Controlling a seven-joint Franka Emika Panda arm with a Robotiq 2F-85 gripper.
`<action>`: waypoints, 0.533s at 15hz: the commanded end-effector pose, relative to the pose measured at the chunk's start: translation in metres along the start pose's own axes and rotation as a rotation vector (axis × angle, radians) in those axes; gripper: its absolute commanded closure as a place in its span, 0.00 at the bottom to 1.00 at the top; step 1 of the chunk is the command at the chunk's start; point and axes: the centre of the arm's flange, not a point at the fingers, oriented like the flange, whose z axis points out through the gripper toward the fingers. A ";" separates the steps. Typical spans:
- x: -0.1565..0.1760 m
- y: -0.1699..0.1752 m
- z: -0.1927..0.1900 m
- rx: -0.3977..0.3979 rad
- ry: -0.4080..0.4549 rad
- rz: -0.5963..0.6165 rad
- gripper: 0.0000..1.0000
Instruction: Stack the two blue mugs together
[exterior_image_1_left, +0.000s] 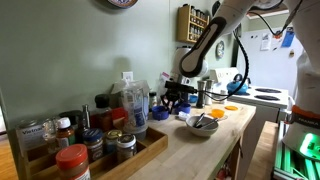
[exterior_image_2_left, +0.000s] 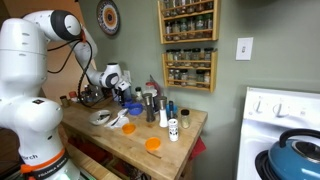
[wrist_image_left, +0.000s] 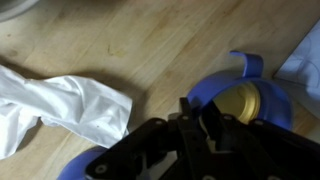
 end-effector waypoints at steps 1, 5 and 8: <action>0.002 -0.005 -0.008 0.003 0.039 0.016 1.00; 0.006 -0.003 -0.015 -0.029 0.058 0.002 0.99; 0.009 0.000 -0.036 -0.011 0.071 -0.001 0.99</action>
